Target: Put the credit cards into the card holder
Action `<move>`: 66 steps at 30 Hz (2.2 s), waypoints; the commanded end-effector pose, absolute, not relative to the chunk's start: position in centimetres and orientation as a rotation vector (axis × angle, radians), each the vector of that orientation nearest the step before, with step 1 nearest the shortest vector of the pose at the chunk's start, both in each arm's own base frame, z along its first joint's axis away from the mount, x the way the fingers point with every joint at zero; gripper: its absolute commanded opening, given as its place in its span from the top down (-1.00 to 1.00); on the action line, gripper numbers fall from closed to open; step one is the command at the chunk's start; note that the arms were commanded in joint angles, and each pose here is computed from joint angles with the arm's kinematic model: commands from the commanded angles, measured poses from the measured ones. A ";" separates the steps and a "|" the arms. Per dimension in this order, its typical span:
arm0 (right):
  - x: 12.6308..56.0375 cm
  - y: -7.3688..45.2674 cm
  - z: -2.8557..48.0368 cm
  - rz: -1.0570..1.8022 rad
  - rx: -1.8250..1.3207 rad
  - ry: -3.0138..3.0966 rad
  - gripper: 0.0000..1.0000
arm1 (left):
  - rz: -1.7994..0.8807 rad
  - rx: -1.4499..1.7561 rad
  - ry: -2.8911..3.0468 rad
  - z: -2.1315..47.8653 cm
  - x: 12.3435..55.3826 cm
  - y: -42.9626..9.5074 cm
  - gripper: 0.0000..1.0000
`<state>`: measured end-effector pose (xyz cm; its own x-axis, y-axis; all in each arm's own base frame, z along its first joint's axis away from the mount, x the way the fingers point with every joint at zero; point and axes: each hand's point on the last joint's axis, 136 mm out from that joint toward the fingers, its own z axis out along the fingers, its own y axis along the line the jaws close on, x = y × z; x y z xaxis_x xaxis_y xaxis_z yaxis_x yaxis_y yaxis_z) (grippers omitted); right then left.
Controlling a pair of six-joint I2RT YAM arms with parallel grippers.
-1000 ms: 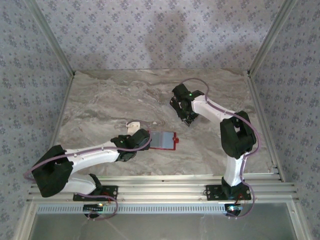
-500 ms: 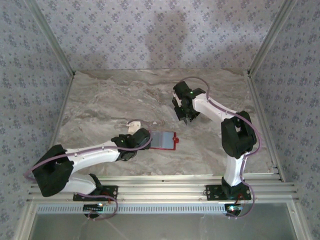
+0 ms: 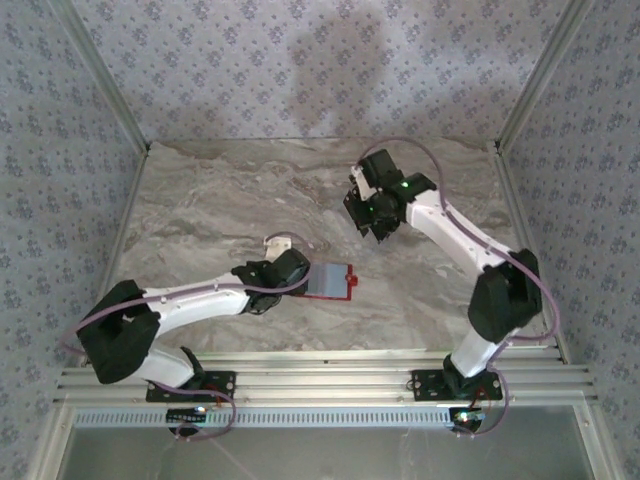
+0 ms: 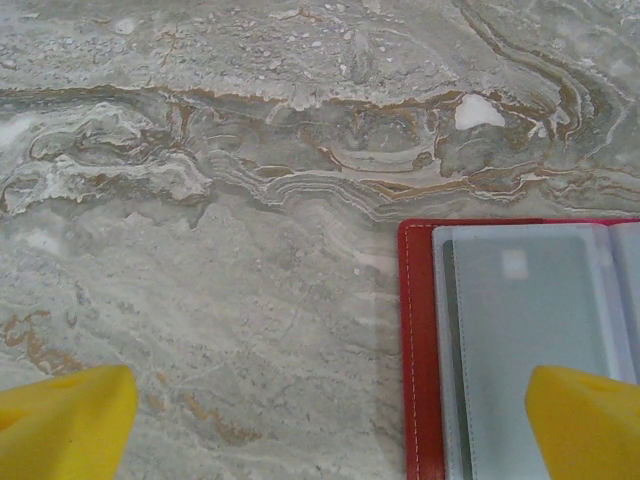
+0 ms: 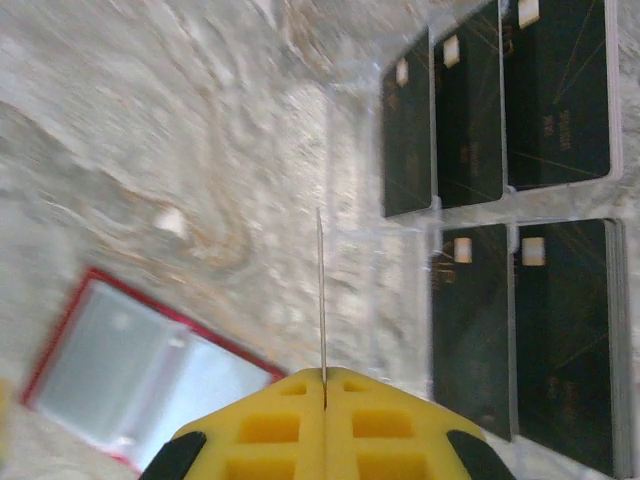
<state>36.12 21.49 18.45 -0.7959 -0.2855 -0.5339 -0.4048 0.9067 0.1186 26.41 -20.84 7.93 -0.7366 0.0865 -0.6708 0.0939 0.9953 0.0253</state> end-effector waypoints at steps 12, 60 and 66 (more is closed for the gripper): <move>28.9 26.2 13.0 1.034 0.031 2.469 1.00 | 0.063 0.287 2.461 5.4 27.4 -22.1 -0.99; 27.8 26.9 6.1 1.268 0.239 2.373 1.00 | 0.182 0.160 2.535 2.1 25.5 -18.7 -0.99; 27.7 27.3 5.3 1.312 0.255 2.378 1.00 | 0.185 0.162 2.536 2.1 25.4 -18.6 -0.99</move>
